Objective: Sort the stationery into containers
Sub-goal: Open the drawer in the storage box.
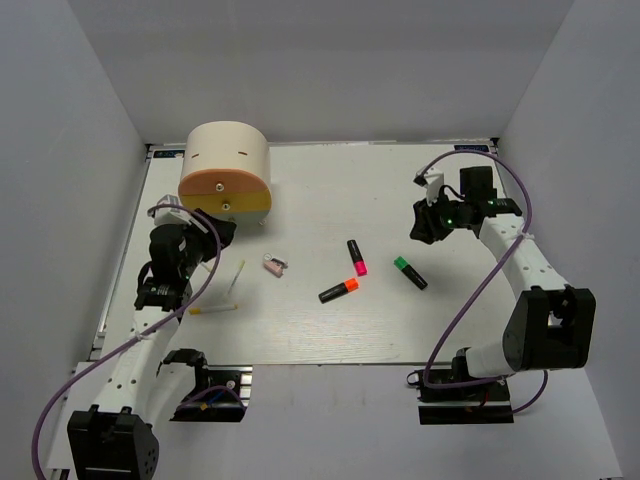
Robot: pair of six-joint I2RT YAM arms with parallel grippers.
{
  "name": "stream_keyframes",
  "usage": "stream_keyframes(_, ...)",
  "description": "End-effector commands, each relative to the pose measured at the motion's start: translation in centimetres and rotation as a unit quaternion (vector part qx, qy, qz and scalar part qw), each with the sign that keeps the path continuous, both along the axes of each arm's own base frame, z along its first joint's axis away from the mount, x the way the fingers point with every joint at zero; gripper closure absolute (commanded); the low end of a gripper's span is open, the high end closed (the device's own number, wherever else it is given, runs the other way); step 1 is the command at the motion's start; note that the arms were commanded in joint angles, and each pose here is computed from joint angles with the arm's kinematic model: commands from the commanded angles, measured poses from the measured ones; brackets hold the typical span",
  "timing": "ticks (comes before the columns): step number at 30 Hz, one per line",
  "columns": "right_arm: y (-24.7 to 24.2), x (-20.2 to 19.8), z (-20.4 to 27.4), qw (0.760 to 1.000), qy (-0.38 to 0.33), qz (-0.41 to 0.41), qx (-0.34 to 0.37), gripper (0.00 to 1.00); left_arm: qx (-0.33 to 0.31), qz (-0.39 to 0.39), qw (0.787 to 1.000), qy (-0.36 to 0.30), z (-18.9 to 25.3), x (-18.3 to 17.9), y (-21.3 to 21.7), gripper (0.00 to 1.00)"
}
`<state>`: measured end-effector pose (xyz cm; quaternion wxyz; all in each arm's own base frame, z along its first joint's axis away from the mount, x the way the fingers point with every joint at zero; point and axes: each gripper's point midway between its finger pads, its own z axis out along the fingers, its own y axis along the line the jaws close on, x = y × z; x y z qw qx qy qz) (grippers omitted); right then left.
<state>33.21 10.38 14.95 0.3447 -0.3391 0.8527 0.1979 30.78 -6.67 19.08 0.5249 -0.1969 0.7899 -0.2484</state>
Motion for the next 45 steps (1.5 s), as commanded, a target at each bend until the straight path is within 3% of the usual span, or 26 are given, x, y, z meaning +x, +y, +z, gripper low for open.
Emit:
stream_keyframes(1, 1.3, -1.0, 1.1, 0.999, -0.014, 0.027, 0.036, 0.58, -0.068, 0.084, 0.994, -0.024, 2.2, 1.2, 1.6, 0.25)
stream_keyframes(3, 1.7, -1.4, 1.1, 0.998, -0.012, 0.037, 0.050, 0.45, -0.114, 0.096, 0.988, -0.029, 2.5, 1.3, 1.3, 0.25)
stream_keyframes(5, 1.9, -1.4, 1.1, 0.998, -0.009, 0.040, 0.057, 0.42, -0.156, 0.113, 0.981, -0.018, 2.6, 2.0, 1.6, 0.25)
stream_keyframes(8, 2.1, -1.2, 1.1, 0.997, -0.009, 0.042, 0.063, 0.42, -0.199, 0.107, 0.974, 0.003, 2.7, 3.4, 1.1, 0.27)
stream_keyframes(12, 2.3, -1.2, 1.1, 0.996, -0.017, 0.051, 0.066, 0.42, -0.235, 0.114, 0.964, -0.054, 5.5, 5.1, 1.6, 0.34)
stream_keyframes(18, 2.9, -1.7, 0.9, 0.994, -0.016, 0.068, 0.083, 0.43, -0.251, 0.103, 0.958, -0.088, 6.6, 6.3, 2.1, 0.41)
stream_keyframes(23, 3.5, -2.3, 0.7, 0.991, -0.012, 0.089, 0.095, 0.53, -0.272, 0.098, 0.950, -0.117, 6.9, 6.9, 2.2, 0.47)
stream_keyframes(29, 3.7, -2.4, 0.6, 0.989, -0.013, 0.105, 0.103, 0.58, -0.298, 0.073, 0.940, -0.150, 7.1, 7.8, 1.7, 0.44)
stream_keyframes(45, 3.8, -2.5, 0.3, 0.989, -0.013, 0.109, 0.103, 0.59, -0.301, 0.082, 0.940, -0.140, 5.2, 9.7, 1.9, 0.41)
